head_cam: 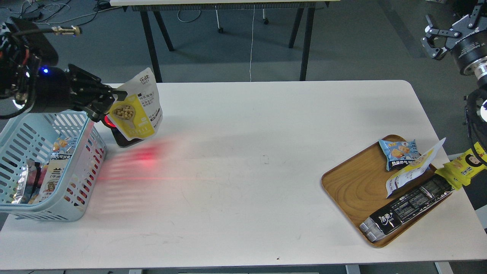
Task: Scan snack and place in basket
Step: 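Move the pouch over the blue basket and drop it inside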
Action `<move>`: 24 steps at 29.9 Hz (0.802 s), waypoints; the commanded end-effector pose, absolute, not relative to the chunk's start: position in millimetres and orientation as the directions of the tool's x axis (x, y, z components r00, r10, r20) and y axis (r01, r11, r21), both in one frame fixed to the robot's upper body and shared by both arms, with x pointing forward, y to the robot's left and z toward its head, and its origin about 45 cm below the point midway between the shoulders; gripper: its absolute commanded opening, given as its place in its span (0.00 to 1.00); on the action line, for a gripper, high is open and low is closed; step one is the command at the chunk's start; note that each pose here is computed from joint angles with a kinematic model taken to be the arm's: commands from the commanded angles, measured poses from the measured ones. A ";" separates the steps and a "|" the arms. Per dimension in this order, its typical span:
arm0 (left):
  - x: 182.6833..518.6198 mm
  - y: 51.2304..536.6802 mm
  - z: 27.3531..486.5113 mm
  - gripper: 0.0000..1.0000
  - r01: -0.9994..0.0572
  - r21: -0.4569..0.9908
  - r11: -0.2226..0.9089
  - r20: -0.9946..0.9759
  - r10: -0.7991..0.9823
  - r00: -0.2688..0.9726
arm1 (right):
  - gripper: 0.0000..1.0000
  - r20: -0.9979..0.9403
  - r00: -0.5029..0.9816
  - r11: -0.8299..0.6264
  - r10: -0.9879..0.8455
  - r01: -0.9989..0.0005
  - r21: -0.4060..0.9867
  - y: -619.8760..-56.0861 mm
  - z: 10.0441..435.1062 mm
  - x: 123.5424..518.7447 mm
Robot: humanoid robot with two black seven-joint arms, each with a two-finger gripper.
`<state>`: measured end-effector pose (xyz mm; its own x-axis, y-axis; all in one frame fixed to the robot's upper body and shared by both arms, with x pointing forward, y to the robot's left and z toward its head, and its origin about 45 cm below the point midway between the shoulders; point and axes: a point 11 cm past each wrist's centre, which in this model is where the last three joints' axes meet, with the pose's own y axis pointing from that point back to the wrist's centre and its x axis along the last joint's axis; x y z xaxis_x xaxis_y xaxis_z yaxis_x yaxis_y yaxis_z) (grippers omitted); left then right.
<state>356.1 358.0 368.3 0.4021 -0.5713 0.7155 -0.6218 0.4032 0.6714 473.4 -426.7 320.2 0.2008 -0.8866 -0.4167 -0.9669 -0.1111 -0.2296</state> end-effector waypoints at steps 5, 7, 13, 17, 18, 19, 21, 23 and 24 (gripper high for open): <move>339.3 409.6 398.1 0.00 -0.697 0.653 0.297 0.721 -0.527 0.451 | 0.99 -0.417 0.201 -0.111 -0.887 -0.967 -0.229 -426.8 320.2 473.4; 331.2 423.6 409.7 0.00 -0.717 0.638 0.282 0.741 -0.480 0.470 | 0.99 -0.417 0.202 -0.111 -0.886 -0.967 -0.230 -426.2 320.0 473.5; 317.2 454.4 422.0 0.00 -0.745 0.629 0.222 0.753 -0.413 0.513 | 0.99 -0.423 0.204 -0.115 -0.883 -0.967 -0.226 -422.5 316.2 474.3; 308.7 474.6 413.8 0.00 -0.734 0.658 0.168 0.728 -0.392 0.563 | 0.99 -0.425 0.207 -0.118 -0.881 -0.967 -0.225 -420.3 315.2 474.8; 306.6 479.3 412.1 0.00 -0.731 0.664 0.155 0.722 -0.387 0.574 | 0.99 -0.425 0.207 -0.118 -0.881 -0.967 -0.225 -420.3 315.2 474.8; 305.2 482.6 411.4 0.00 -0.730 0.668 0.146 0.718 -0.383 0.580 | 0.99 -0.425 0.207 -0.118 -0.881 -0.967 -0.225 -420.3 315.2 474.8; 303.3 486.1 409.5 0.00 -0.726 0.673 0.138 0.714 -0.377 0.590 | 0.99 -0.425 0.207 -0.118 -0.881 -0.967 -0.225 -420.3 315.2 474.8; 301.0 488.8 405.1 0.00 -0.717 0.685 0.130 0.704 -0.374 0.604 | 0.99 -0.425 0.207 -0.118 -0.881 -0.967 -0.225 -420.3 315.2 474.8; 299.7 490.4 402.7 0.00 -0.712 0.691 0.126 0.698 -0.372 0.612 | 0.99 -0.425 0.207 -0.118 -0.881 -0.967 -0.225 -420.3 315.2 474.8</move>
